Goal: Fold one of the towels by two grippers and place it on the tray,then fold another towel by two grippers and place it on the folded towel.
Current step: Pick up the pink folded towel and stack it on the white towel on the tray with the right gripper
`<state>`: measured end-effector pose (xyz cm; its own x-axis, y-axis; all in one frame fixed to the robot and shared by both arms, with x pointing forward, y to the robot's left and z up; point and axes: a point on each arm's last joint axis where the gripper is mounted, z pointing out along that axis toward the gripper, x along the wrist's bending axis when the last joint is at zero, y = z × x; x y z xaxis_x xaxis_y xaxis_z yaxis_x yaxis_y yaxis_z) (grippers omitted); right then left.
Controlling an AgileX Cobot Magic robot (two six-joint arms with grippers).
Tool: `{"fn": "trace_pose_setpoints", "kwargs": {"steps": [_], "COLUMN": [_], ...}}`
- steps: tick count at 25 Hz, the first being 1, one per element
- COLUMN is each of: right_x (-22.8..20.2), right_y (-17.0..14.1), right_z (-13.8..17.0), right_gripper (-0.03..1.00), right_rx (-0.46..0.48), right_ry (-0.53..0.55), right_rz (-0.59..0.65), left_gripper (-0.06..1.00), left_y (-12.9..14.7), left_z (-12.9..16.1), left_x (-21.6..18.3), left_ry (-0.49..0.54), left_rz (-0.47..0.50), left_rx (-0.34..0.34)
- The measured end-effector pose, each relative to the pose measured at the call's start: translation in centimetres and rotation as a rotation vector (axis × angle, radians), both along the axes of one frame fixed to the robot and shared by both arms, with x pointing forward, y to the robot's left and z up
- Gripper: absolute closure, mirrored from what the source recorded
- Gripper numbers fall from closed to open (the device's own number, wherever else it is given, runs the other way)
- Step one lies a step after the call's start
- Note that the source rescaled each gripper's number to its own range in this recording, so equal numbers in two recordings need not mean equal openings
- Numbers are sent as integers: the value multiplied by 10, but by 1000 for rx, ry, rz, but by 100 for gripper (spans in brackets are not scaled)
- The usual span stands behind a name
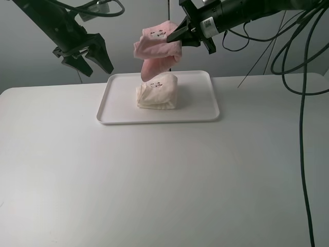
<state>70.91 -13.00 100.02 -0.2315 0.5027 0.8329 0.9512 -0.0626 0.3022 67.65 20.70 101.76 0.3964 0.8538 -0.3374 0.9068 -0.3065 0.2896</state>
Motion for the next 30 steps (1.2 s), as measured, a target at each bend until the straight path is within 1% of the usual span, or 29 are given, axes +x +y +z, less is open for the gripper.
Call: {"fn": "trace_pose_setpoints", "kwargs": {"steps": [3,6,9,12,15,19,22,24,26,28,30], "right_x": [8,18,26,31,34,37,39,40,41,41,39], "right_y": [12,19,23,24,25,26,27,27,27,27,27], "right_z": [-3,-15,-37,-58,-77,-83,-78,-73,-71,-71,-75], "right_gripper": [87,87,87,87,87,87,87,87,87,87,87], "right_rx": [30,63,121,142,183,235,293,352,379,372,318], "right_ry": [7,26,83,126,179,210,219,232,232,224,211], "right_rz": [1,-19,-54,-86,-111,-137,-156,-172,-180,-175,-156], "left_gripper": [-1,-1,-1,-1,-1,-1,-1,-1,-1,-1,-1], "left_y": [9,9,9,9,9,9,9,9,9,9,9], "left_z": [-3,1,4,4,4,4,4,4,4,4,4], "left_x": [1,-1,-1,-1,-1,-1,-1,-1,-1,-1,-1], "left_ry": [12,3,-4,-4,-4,-4,-4,-4,-4,-9,-13], "left_rz": [20,20,19,19,19,19,19,19,19,8,0], "left_rx": [-1,-2,-7,-7,-7,-7,-7,-7,-7,-5,-3]}}
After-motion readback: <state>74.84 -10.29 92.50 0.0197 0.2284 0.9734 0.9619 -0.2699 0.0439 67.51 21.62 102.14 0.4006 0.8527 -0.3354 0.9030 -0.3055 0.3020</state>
